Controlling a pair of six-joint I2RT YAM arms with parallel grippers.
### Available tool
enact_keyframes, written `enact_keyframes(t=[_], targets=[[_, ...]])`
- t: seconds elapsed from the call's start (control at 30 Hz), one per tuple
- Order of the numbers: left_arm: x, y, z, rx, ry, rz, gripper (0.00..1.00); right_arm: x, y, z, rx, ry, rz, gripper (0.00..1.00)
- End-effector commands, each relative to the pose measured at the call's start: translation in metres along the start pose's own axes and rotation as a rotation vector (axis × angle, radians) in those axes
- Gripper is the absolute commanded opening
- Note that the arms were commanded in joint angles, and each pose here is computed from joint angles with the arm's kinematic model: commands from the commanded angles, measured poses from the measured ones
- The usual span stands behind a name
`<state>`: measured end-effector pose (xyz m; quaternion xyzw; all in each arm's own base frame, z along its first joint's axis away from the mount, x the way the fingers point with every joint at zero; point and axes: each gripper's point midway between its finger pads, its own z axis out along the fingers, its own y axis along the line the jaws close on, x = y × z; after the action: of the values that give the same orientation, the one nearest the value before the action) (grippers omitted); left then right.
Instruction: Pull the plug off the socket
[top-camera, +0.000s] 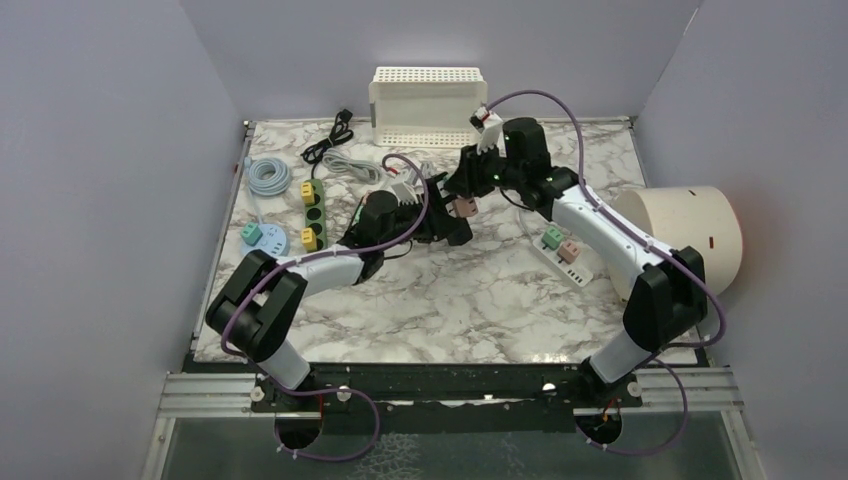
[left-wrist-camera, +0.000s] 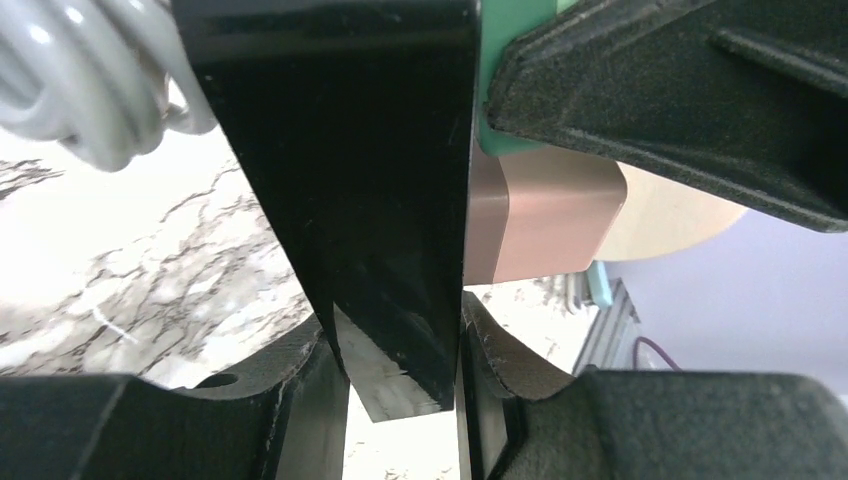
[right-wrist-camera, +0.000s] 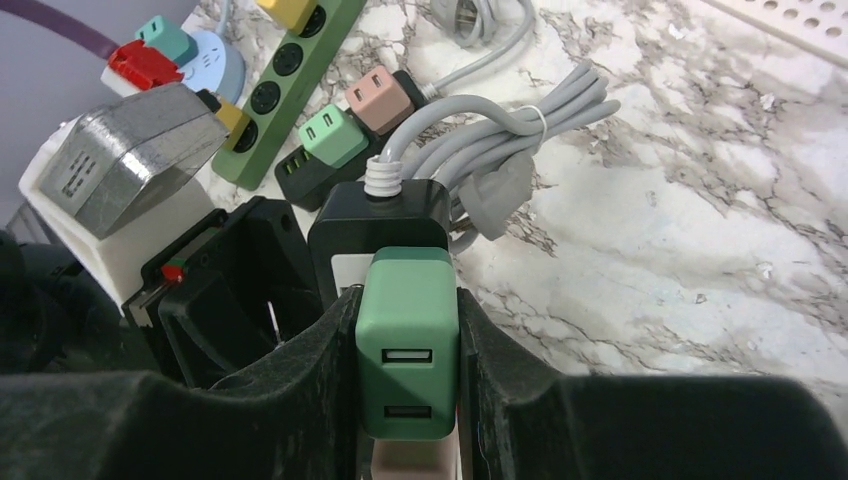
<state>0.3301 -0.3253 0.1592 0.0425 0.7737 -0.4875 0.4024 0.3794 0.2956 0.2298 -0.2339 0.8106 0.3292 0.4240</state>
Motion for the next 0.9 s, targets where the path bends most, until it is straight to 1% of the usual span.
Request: enact_keyframes(t=[0.0, 0.07, 0.13, 0.23, 0.37, 0.47, 0.57, 0.7, 0.77, 0.8, 0.87], targets=[[-0.028, 0.027, -0.002, -0.061, -0.069, -0.079, 0.00, -0.026, 0.043, -0.036, -0.124, -0.062, -0.064, 0.01], [-0.036, 0.037, -0.002, -0.070, -0.075, -0.110, 0.00, -0.022, 0.044, -0.042, -0.121, -0.073, -0.063, 0.01], [-0.046, 0.043, -0.001, -0.070, -0.083, -0.112, 0.00, -0.020, 0.045, -0.050, -0.118, -0.117, -0.062, 0.01], [-0.059, 0.044, 0.000, -0.052, -0.083, -0.067, 0.00, -0.021, 0.051, -0.065, -0.125, -0.206, -0.057, 0.01], [-0.067, 0.052, -0.004, -0.098, -0.081, -0.012, 0.00, -0.021, 0.054, -0.076, -0.127, -0.241, -0.077, 0.01], [-0.071, 0.056, -0.009, -0.130, -0.084, 0.050, 0.00, -0.027, 0.057, -0.086, -0.119, -0.294, -0.100, 0.01], [-0.078, 0.049, -0.015, -0.126, -0.087, 0.151, 0.00, -0.023, 0.050, -0.088, -0.093, -0.311, -0.094, 0.01], [-0.093, 0.023, -0.022, -0.040, -0.083, 0.338, 0.00, -0.003, 0.040, -0.082, -0.098, -0.282, -0.020, 0.01], [-0.095, 0.006, -0.026, 0.054, -0.034, 0.436, 0.00, 0.007, 0.033, -0.082, -0.113, -0.279, 0.038, 0.01], [-0.099, 0.001, -0.027, 0.075, -0.003, 0.481, 0.00, 0.012, 0.029, -0.083, -0.118, -0.278, 0.068, 0.01], [-0.100, 0.002, -0.031, 0.090, 0.097, 0.557, 0.00, 0.023, 0.020, -0.083, -0.118, -0.280, 0.124, 0.01]])
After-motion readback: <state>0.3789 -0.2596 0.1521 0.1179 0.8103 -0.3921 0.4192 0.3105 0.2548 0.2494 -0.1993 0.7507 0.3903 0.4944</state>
